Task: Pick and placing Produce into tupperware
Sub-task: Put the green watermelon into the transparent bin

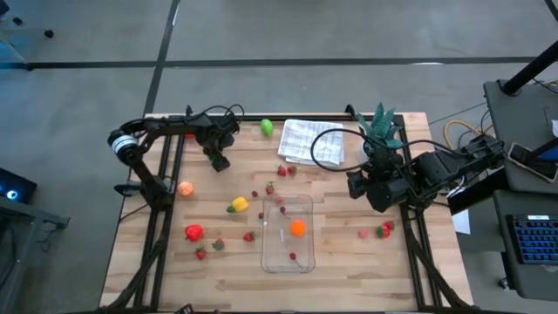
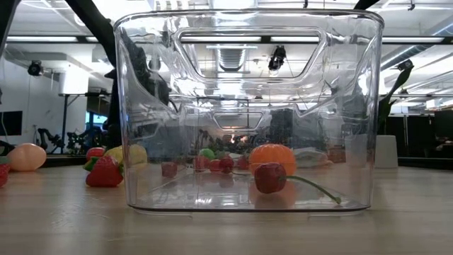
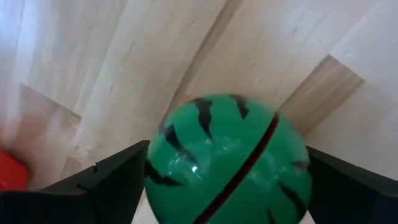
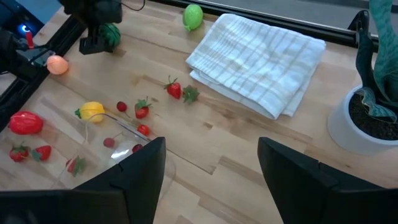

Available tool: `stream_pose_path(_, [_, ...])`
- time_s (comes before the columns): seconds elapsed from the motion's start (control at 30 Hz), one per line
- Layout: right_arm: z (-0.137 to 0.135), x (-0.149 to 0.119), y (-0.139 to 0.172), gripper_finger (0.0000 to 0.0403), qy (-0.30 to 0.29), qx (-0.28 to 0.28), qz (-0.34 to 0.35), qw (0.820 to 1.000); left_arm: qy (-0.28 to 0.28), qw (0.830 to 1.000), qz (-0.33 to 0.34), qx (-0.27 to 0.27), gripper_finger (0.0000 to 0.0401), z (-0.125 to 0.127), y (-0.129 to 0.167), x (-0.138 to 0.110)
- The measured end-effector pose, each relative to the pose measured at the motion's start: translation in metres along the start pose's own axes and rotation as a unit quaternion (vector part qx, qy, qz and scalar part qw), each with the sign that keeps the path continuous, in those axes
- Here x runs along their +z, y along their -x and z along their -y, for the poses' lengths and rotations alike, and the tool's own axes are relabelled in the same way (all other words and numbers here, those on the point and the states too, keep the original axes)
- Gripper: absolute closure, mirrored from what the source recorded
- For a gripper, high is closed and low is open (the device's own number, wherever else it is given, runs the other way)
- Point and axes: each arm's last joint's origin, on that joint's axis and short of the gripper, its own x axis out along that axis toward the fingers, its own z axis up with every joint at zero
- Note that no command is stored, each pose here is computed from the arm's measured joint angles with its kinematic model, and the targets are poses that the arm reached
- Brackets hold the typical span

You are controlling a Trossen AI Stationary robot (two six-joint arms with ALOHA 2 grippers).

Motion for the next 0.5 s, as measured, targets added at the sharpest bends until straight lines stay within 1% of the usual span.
stream_pose_path(0.1, [0.0000, 0.0000, 0.0000, 0.0156, 0.000, 0.000, 0.000, 1.000, 0.000, 1.000, 0.000, -0.001, 0.0052, 0.0003, -0.0010, -0.0009])
stream_pose_path(0.37, [0.0000, -0.0002, -0.0002, 0.0156, -0.006, 0.000, 0.000, 1.000, 0.001, 1.000, 0.010, -0.003, 0.0114, 0.0005, -0.0007, 0.0000])
stream_pose_path(0.5, [-0.0001, -0.0002, -0.0002, 0.0156, -0.010, 0.000, -0.001, 1.000, 0.002, 1.000, 0.014, 0.000, 0.0124, 0.0002, 0.0001, 0.0003])
